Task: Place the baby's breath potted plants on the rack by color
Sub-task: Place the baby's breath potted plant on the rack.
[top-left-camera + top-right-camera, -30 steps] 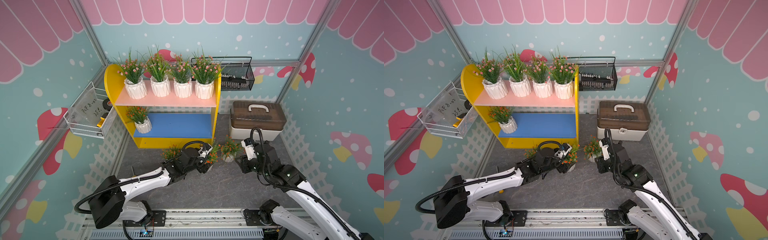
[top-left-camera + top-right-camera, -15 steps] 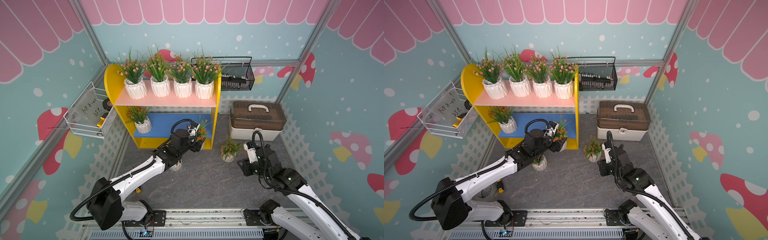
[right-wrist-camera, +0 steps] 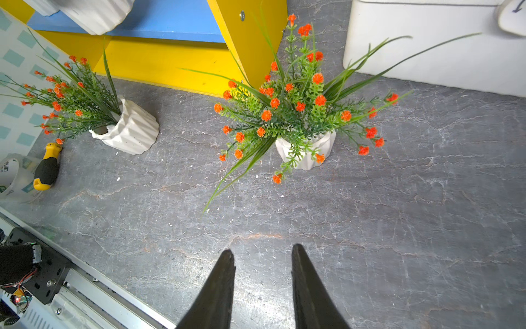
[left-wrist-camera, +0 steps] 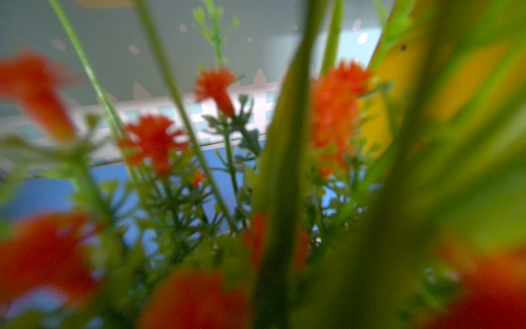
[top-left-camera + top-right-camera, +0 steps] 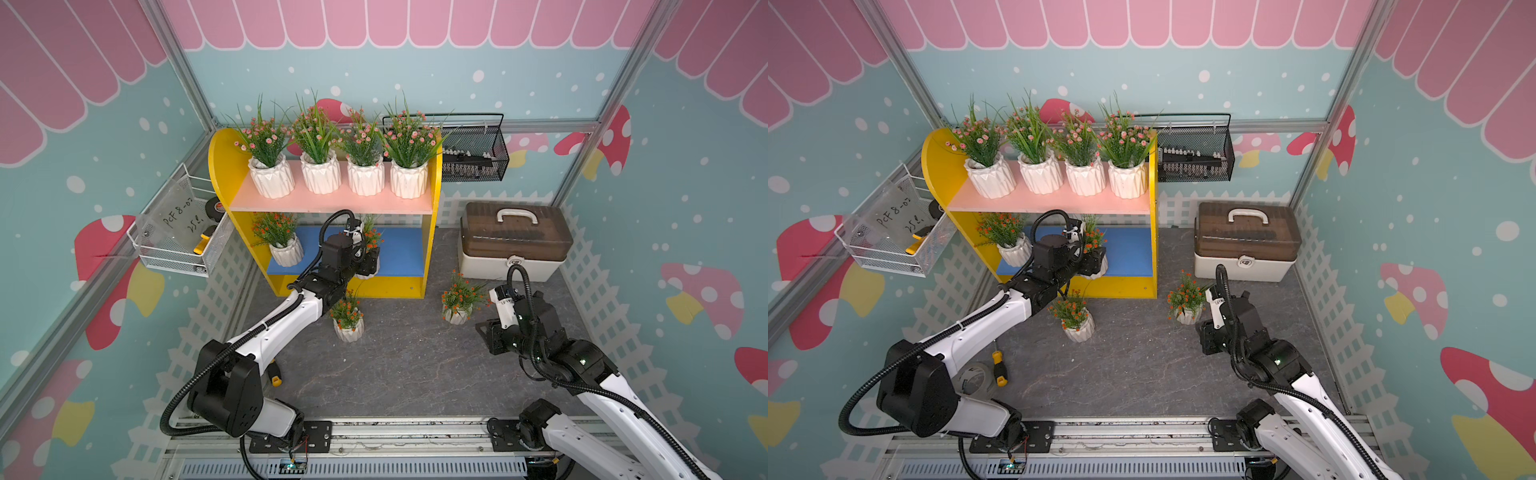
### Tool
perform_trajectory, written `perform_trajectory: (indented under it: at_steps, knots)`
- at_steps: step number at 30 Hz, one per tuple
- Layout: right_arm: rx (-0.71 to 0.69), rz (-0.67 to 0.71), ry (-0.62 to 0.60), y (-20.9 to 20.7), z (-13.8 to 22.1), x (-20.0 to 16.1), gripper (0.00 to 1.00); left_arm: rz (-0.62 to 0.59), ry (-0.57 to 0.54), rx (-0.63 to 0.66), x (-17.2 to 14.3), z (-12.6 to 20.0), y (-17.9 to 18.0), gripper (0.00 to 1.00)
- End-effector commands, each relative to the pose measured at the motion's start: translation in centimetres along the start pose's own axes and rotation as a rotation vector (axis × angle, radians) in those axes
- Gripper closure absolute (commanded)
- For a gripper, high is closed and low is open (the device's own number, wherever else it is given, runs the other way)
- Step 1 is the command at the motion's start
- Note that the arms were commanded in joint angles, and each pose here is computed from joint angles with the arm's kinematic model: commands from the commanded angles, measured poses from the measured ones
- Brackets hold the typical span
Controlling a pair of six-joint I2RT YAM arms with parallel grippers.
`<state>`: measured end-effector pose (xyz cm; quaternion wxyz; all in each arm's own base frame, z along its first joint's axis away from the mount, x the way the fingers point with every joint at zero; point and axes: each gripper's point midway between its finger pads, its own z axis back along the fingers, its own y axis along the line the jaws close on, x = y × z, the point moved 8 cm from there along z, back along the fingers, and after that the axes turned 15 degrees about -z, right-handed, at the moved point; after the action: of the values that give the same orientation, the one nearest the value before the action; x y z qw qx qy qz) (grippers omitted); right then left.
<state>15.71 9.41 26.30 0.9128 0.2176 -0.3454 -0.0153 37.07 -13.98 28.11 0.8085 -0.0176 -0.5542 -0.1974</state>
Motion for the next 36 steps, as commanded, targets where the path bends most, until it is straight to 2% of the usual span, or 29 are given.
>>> perform_trajectory:
  at_steps: [1, 13, 24, 36]
  knots:
    - [-0.02, -0.01, 0.007, -0.4, 0.0, -0.3, 0.67, 0.066, -0.11, 0.095, 3.2, 0.2, 2.9, 0.34]
    - [-0.015, -0.022, 0.007, -0.5, 0.1, -0.5, 0.67, 0.081, -0.032, 0.304, 2.4, -1.5, 6.6, 0.32]
    - [-0.01, -0.033, 0.007, -0.7, 0.1, -0.8, 0.67, 0.116, 0.005, 0.363, 1.9, -2.6, 9.1, 0.32]
    - [-0.008, -0.033, 0.013, -0.6, -0.1, -0.8, 0.67, 0.187, 0.045, 0.408, -0.3, -3.2, 11.6, 0.32]
